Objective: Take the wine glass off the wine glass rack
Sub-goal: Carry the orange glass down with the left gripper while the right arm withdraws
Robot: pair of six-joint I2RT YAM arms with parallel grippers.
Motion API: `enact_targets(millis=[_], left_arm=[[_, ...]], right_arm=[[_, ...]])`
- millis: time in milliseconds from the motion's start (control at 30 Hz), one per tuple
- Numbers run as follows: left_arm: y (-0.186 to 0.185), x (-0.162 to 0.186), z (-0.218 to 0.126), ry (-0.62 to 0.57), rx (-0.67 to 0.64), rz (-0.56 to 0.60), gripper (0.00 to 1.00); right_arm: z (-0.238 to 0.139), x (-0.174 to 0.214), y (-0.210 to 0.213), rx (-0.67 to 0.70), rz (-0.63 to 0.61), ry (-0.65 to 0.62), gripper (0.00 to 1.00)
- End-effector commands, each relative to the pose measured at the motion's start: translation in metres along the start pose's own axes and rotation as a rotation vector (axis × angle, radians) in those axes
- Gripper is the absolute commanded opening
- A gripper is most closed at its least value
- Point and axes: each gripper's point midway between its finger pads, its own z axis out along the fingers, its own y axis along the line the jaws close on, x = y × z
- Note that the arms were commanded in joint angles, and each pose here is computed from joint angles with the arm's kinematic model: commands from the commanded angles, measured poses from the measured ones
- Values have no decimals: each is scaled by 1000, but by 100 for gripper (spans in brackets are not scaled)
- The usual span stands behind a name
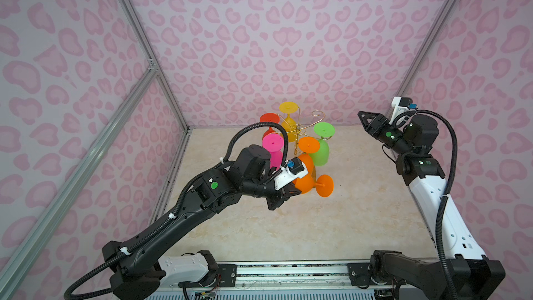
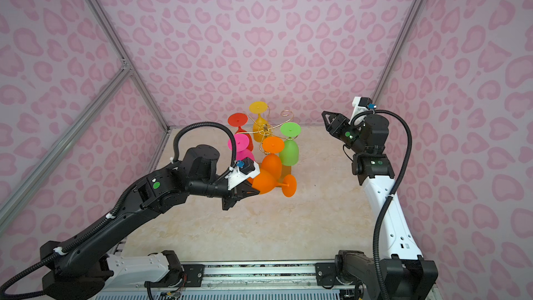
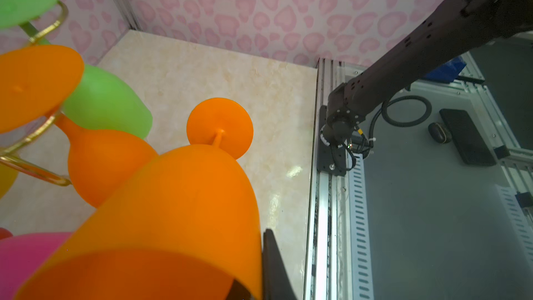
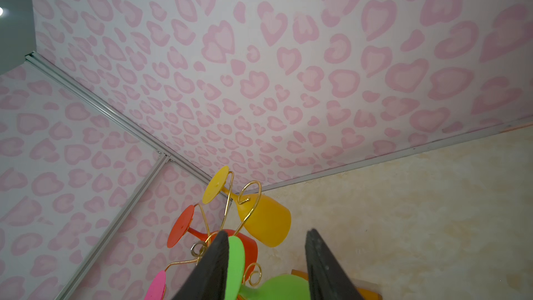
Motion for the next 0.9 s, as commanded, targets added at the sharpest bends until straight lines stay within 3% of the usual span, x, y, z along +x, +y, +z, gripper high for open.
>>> enact_targets(millis=[0, 267, 500, 867], left_arm=[[8, 41, 8, 212, -119, 24, 1], [13, 95, 46, 460, -140, 0, 2], [23, 129, 72, 630, -150, -6, 2], [25, 141, 91, 716, -122, 0, 2]], right_arm=[[-1, 9, -15, 54, -31, 22, 44], [-2, 53, -53, 131, 22, 71, 43], [-32, 101, -93, 324, -9, -21, 43], [-88, 128, -120, 458, -46, -183, 44]])
